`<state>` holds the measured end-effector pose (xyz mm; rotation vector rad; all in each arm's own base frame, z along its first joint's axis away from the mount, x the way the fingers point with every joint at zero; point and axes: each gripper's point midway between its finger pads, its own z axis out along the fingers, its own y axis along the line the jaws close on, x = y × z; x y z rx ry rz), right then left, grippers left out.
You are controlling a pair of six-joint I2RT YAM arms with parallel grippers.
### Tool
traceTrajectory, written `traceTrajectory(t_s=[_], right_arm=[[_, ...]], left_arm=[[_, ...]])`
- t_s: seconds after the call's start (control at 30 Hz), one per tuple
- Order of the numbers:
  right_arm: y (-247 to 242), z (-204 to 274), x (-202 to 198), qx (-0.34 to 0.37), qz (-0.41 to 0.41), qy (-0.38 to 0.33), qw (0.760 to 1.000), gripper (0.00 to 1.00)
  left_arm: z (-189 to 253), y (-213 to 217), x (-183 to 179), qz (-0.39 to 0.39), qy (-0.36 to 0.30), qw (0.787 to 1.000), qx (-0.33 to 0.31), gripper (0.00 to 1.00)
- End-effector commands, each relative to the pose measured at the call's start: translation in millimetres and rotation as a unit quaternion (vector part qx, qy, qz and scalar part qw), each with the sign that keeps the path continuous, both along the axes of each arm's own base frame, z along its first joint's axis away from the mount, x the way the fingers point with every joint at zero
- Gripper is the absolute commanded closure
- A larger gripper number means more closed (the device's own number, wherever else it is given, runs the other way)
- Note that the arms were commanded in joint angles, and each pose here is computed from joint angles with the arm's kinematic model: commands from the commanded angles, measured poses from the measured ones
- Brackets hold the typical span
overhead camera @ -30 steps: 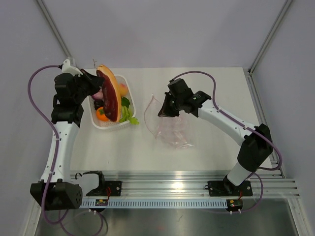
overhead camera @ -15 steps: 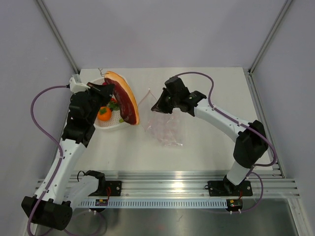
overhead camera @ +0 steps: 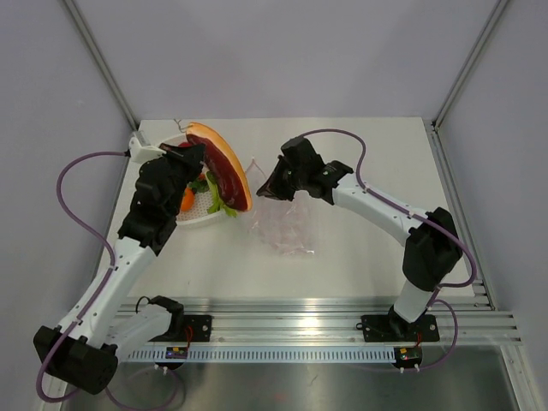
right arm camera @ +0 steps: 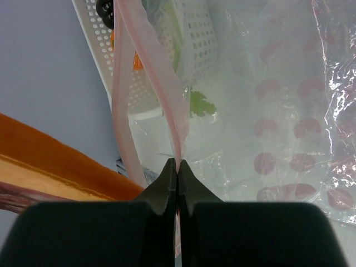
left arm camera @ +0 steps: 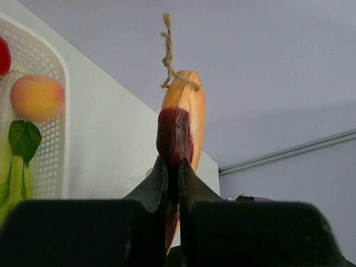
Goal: Place the food in the zip-top bag and seal the zipper
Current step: Place the fake food in the zipper food storage bag.
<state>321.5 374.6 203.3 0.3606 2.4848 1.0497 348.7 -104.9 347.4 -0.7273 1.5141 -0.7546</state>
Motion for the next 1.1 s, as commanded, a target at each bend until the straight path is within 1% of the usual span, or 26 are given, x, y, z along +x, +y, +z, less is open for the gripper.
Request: traceTrajectory(t_s=[0.0,0.1,0.27,0.4,0.6,0.63,0.7,0.87,1.07], right_arm=[[15,25,-1,0.032,0.006,-0.018,0.999,1.00],[20,29,-3,0.040,0.008,-0.019,0.999,1.00],[24,39,-8,0.050,0.011,-0.024,0.998,1.00],[25,46,-7,0.056,0.005,-0.031,0.998,1.00],[32,57,-1,0.070,0.002,-0.035,0.997,1.00],[34,61,-1,0.075,0.004,-0.036,0.997,1.00],[36,67,2,0.080,0.003,-0.039,0.996,1.00],[38,75,7,0.077,0.003,-0.055,0.995,1.00],[40,90,7,0.088,0.014,-0.072,0.993,1.00]], left_arm=[[35,8,4,0.046,-0.051,0.997,-0.023,1.00],[28,8,5,0.072,-0.046,0.996,-0.014,1.00],[8,-5,4,0.088,-0.029,0.995,0.023,1.00],[-8,-16,-2,0.091,-0.022,0.995,0.025,1.00],[-2,-21,-19,0.130,-0.031,0.989,0.067,1.00],[-3,-22,-19,0.132,-0.029,0.987,0.083,1.00],[-3,-24,-20,0.134,-0.030,0.986,0.093,1.00],[-15,-31,-21,0.114,-0.021,0.989,0.092,1.00],[-34,-26,-25,0.119,-0.007,0.989,0.092,1.00]])
